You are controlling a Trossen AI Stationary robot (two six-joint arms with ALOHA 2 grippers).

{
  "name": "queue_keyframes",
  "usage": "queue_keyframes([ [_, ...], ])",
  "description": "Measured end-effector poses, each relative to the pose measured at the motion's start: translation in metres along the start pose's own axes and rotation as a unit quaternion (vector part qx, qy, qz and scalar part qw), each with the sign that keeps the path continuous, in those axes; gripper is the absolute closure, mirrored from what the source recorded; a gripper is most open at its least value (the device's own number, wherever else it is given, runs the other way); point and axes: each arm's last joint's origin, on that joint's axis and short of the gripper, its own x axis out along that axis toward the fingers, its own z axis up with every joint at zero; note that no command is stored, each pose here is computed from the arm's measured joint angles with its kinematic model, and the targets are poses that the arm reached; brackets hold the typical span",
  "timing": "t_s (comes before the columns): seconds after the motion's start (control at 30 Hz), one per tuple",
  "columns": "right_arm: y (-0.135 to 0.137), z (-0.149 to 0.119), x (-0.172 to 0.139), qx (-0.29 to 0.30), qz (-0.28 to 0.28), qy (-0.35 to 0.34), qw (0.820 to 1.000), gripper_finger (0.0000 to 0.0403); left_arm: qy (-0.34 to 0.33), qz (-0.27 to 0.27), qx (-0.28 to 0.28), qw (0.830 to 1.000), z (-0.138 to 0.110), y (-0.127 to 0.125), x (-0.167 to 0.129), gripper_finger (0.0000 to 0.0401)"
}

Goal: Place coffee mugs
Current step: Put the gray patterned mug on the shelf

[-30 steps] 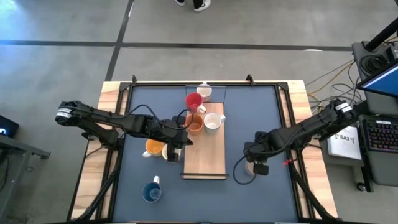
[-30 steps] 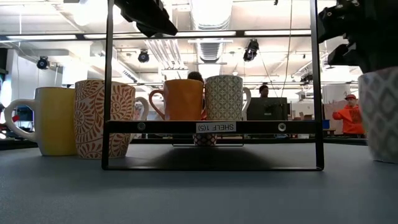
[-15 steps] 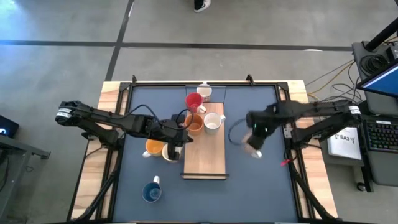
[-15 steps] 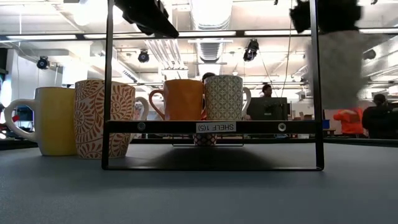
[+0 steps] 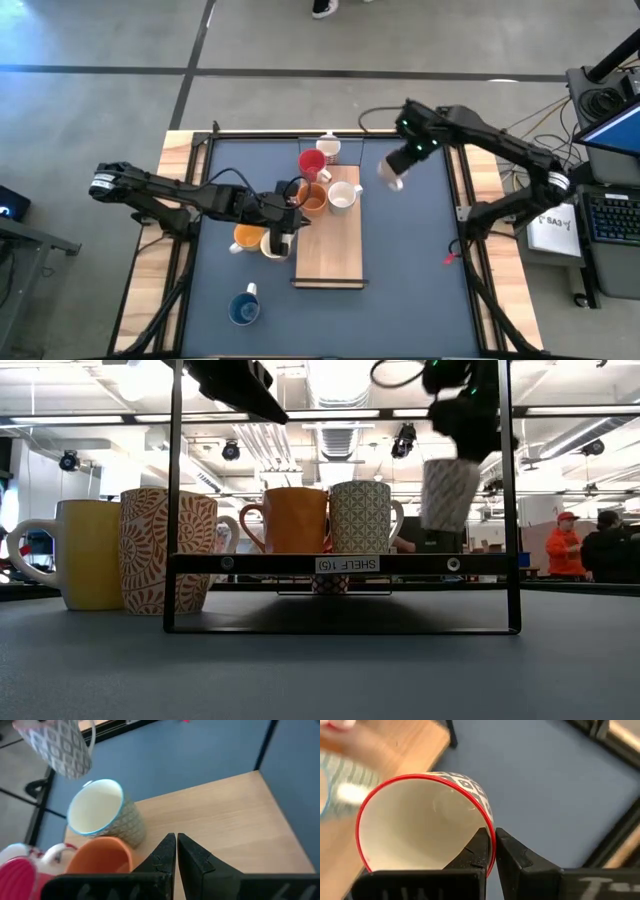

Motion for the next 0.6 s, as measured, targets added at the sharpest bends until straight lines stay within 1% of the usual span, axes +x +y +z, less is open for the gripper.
queue_keyframes([
  [0.1, -0.006, 0.018, 0.016, -0.005, 0.000, 0.006, 1.000, 0.0391, 0.004, 0.022, 0.000, 1.000, 0.000, 0.001, 0.000, 0.0401],
  [0.2, -0.008, 0.033, 0.030, -0.015, -0.008, 0.024, 1.000, 0.0390, 0.006, 0.024, 0.001, 1.000, -0.001, 0.001, 0.000, 0.0401],
  [0.33, -0.003, 0.048, 0.045, -0.035, -0.009, 0.039, 0.999, 0.0390, 0.008, 0.024, 0.001, 1.000, -0.001, 0.001, 0.000, 0.0401],
  [0.47, 0.002, 0.063, 0.053, -0.048, -0.007, 0.035, 0.998, 0.0390, 0.008, 0.024, -0.005, 1.000, -0.001, 0.001, 0.000, 0.0401],
  [0.6, 0.005, 0.072, 0.055, -0.058, -0.006, 0.031, 0.998, 0.0390, 0.008, 0.024, -0.016, 1.000, -0.001, 0.001, 0.000, 0.0401],
])
